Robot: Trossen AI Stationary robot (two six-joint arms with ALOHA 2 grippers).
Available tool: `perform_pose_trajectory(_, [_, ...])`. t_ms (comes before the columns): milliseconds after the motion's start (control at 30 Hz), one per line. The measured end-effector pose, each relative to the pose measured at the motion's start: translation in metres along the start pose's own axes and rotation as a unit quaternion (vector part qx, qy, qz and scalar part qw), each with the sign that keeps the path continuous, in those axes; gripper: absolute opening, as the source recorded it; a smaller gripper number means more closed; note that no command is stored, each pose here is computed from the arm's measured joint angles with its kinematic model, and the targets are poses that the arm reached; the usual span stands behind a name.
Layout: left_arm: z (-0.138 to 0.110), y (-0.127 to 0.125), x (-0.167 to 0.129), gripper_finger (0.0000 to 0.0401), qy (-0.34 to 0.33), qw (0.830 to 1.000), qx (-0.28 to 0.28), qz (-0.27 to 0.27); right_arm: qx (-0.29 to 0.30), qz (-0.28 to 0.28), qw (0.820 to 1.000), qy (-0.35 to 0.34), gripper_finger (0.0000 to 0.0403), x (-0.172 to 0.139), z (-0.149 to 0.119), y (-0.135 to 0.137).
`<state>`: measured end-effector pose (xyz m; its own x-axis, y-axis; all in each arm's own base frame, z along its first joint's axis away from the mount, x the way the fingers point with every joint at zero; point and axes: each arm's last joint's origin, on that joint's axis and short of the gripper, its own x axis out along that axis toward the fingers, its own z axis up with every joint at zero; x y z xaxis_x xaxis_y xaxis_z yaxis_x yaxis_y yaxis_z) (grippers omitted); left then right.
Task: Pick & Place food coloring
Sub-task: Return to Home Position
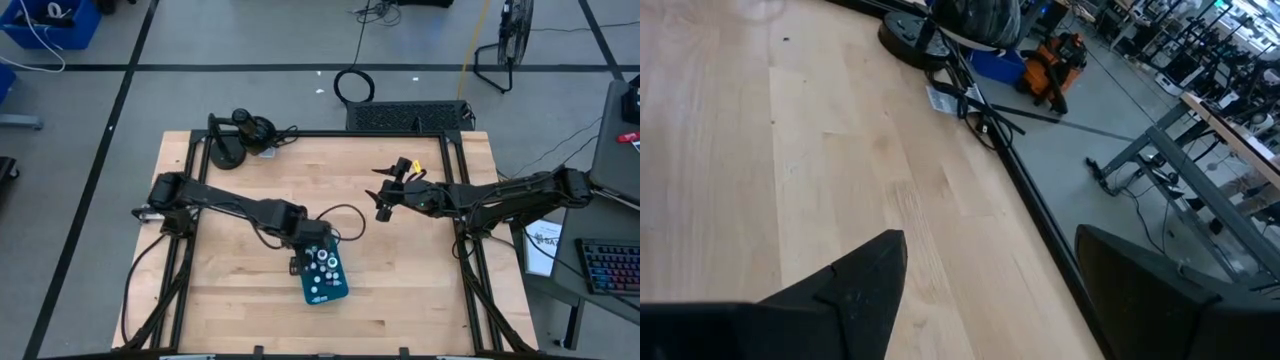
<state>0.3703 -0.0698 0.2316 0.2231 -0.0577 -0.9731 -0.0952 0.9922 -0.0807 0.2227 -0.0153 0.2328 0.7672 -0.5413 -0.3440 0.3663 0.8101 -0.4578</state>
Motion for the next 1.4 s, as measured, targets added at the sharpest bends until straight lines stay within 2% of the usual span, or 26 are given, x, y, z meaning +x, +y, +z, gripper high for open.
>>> perform_pose_trajectory(100, [0.001,0.0,-0.02,0.0359,-0.047,0.999,0.02,0.006,0.0,0.0,1.0,0.0,0.0279,0.0,0.0,0.0])
perform_pose_trajectory(167, [0.001,0.001,-0.035,0.0387,-0.086,0.995,0.042,0.019,-0.002,0.0,1.0,0.0,0.0279,0.0,0.0,0.0])
perform_pose_trajectory(300, [-0.006,0.0,-0.077,0.0375,-0.185,0.976,0.102,0.062,-0.024,-0.003,1.0,0.004,0.0279,0.0,-0.001,0.0])
perform_pose_trajectory(400, [-0.021,0.007,-0.089,0.0354,-0.258,0.953,0.144,0.065,-0.001,-0.029,0.999,0.028,0.0279,-0.005,-0.004,-0.004])
perform_pose_trajectory(500, [-0.052,0.029,-0.085,0.0337,-0.306,0.94,0.146,0.04,0.035,-0.043,0.998,0.041,0.0279,-0.018,-0.007,-0.011])
perform_pose_trajectory(633, [-0.114,0.064,-0.068,0.0321,-0.366,0.926,0.08,0.044,0.077,0.015,0.997,0.014,0.0279,-0.048,-0.009,-0.022])
perform_pose_trajectory(700, [-0.148,0.078,-0.063,0.0315,-0.412,0.909,0.038,0.053,0.099,0.044,0.994,-0.026,0.0279,-0.063,-0.012,-0.026])
perform_pose_trajectory(767, [-0.177,0.088,-0.059,0.031,-0.464,0.884,0.011,0.052,0.117,0.056,0.99,-0.062,0.0279,-0.075,-0.018,-0.031])
perform_pose_trajectory(900, [-0.224,0.096,-0.048,0.0304,-0.544,0.839,0.002,0.028,0.142,0.052,0.981,-0.121,0.0279,-0.09,-0.035,-0.037])
perform_pose_trajectory(1033, [-0.251,0.099,-0.039,0.0305,-0.588,0.809,-0.001,0.016,0.142,0.044,0.977,-0.156,0.0279,-0.096,-0.054,-0.037])
perform_pose_trajectory(1200, [-0.272,0.102,-0.028,0.0314,-0.616,0.787,-0.008,0.013,0.186,0.045,0.964,-0.183,0.0279,-0.099,-0.075,-0.035])
perform_pose_trajectory(1267, [-0.274,0.103,-0.024,0.0317,-0.616,0.788,-0.008,0.012,0.193,0.059,0.961,-0.188,0.0279,-0.098,-0.083,-0.031])
perform_pose_trajectory(1333, [-0.274,0.103,-0.018,0.032,-0.604,0.797,-0.008,0.014,0.202,0.083,0.956,-0.198,0.0279,-0.098,-0.088,-0.028])
perform_pose_trajectory(1400, [-0.272,0.103,-0.017,0.0321,-0.608,0.794,-0.012,0.018,0.211,0.11,0.949,-0.208,0.0279,-0.096,-0.092,-0.024])
